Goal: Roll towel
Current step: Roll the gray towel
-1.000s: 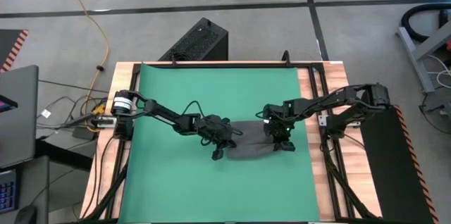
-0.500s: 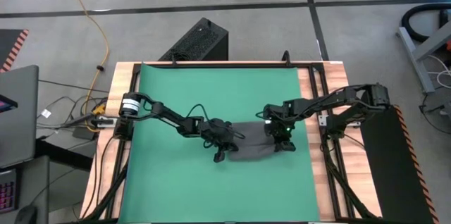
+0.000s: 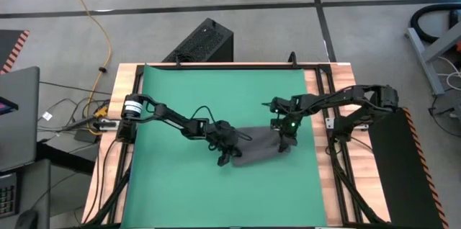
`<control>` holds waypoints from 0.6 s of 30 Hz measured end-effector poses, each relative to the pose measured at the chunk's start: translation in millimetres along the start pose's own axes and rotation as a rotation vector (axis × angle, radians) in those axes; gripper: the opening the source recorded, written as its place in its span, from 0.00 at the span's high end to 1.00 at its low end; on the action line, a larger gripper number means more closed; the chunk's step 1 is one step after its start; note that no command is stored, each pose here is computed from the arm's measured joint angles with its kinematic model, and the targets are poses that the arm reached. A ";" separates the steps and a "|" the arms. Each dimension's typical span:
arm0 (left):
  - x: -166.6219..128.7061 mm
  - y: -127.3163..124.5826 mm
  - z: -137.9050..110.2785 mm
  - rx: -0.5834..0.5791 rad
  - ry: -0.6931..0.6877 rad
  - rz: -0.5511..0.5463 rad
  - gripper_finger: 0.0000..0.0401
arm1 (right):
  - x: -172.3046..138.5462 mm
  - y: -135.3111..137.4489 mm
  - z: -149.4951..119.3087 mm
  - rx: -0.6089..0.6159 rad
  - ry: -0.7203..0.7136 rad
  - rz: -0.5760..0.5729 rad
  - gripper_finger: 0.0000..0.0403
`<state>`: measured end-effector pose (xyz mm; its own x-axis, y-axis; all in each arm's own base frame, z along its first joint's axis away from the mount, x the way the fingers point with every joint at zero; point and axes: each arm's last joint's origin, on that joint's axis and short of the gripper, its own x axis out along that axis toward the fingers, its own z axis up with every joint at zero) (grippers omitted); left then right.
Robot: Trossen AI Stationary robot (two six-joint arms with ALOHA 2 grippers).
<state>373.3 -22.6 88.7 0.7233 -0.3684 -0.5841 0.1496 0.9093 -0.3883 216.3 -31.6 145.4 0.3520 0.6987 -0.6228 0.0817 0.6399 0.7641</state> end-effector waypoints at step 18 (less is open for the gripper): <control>0.5 -2.8 -3.1 -0.074 0.037 -0.073 1.00 | -11.4 -11.6 -10.0 0.402 0.026 -0.065 0.83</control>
<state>371.1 -25.9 87.3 0.6869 -0.4415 -0.5773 0.1503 0.8634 -0.4816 202.0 -43.8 141.9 0.3108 0.6723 -0.6718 0.4625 0.5105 0.7249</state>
